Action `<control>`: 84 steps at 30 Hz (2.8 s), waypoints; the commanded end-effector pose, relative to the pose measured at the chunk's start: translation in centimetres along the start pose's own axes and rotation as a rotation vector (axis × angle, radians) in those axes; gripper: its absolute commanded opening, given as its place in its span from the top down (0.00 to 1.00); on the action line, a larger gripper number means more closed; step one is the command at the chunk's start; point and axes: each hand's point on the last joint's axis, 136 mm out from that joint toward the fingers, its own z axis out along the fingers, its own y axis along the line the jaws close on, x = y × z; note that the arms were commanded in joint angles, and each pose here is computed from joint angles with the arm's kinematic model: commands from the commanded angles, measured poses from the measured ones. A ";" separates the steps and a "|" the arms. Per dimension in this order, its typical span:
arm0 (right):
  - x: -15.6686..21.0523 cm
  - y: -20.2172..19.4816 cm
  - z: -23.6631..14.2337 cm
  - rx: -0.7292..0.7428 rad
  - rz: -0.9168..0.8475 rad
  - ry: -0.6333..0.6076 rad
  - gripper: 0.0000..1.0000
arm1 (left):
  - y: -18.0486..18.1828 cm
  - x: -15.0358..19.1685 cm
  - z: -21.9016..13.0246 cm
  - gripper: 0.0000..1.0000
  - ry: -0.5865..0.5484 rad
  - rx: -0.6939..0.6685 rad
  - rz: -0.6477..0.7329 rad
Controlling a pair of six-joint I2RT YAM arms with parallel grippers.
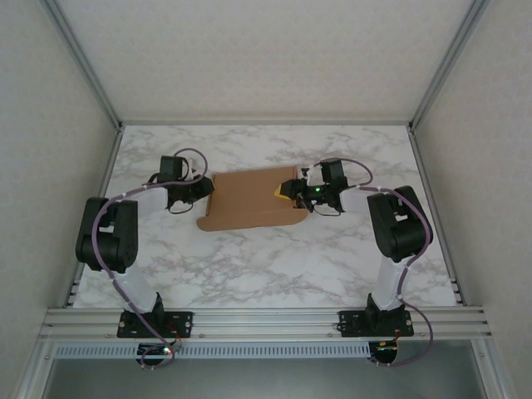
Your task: Fold the paper box
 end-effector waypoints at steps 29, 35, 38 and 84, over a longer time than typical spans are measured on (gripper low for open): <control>3.0 1.6 -3.9 0.043 0.088 -0.061 0.48 | -14.3 14.7 -6.3 0.48 -0.124 0.012 1.321; 3.2 2.2 -4.1 0.025 0.099 -0.061 0.48 | -13.2 14.9 -4.0 0.48 -0.129 -0.072 1.367; 3.3 2.8 -4.3 0.006 0.109 -0.067 0.48 | -12.8 14.0 -2.8 0.47 -0.170 -0.154 1.380; 6.7 8.9 -6.4 -0.137 0.173 -0.059 0.45 | -15.0 8.5 -4.8 0.33 -0.812 -0.670 1.634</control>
